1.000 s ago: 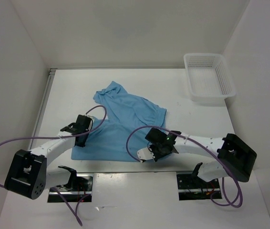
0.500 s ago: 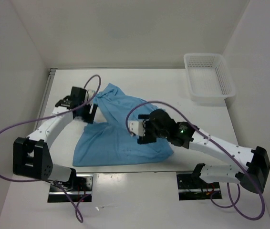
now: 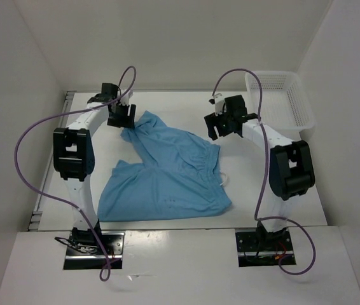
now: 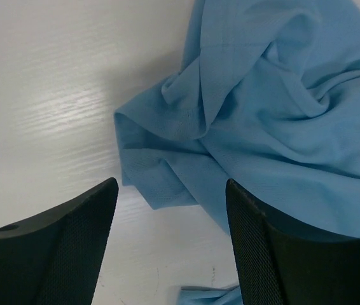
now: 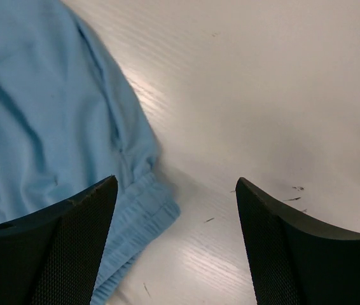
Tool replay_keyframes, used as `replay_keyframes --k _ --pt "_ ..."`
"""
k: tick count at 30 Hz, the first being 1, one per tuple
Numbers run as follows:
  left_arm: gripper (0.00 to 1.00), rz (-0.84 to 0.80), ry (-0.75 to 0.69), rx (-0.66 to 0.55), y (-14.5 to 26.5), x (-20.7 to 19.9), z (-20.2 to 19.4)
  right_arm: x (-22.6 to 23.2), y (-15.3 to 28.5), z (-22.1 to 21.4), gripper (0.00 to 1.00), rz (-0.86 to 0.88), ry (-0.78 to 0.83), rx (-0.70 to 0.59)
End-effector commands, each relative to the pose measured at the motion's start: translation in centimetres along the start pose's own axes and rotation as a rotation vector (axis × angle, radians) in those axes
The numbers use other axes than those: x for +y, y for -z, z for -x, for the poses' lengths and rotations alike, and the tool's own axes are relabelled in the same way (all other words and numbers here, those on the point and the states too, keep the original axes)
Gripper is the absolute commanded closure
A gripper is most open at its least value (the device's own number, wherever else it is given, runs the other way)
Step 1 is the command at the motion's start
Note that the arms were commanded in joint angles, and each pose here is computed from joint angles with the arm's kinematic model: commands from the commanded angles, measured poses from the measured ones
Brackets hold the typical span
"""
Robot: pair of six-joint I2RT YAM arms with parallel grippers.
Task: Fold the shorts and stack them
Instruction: Flatten the shorts out
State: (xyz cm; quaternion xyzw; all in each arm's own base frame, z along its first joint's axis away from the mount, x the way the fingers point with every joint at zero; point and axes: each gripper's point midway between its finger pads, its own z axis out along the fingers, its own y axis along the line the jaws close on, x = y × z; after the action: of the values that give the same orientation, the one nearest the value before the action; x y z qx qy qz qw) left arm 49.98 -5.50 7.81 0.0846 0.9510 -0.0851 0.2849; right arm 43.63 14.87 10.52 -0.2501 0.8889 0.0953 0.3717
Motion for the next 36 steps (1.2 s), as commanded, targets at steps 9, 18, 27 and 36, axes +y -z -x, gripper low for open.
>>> replay_keyframes --k 9,18,27,36 --pt "0.45 0.025 -0.021 0.119 -3.2 -0.7 -3.8 -1.7 -1.9 -1.2 0.20 0.044 -0.150 0.031" --pt "1.00 0.121 -0.024 0.154 -2.7 0.9 -6.5 0.2 -3.5 -4.5 0.20 0.055 -0.142 0.088" --pt "1.00 0.097 -0.017 0.199 4.5 -0.8 -9.5 0.9 -2.8 -6.2 0.21 0.057 -0.110 0.107" --pt "0.70 0.123 -0.018 0.327 6.0 -0.9 -16.3 3.1 -2.9 -6.3 0.21 0.081 0.002 0.104"
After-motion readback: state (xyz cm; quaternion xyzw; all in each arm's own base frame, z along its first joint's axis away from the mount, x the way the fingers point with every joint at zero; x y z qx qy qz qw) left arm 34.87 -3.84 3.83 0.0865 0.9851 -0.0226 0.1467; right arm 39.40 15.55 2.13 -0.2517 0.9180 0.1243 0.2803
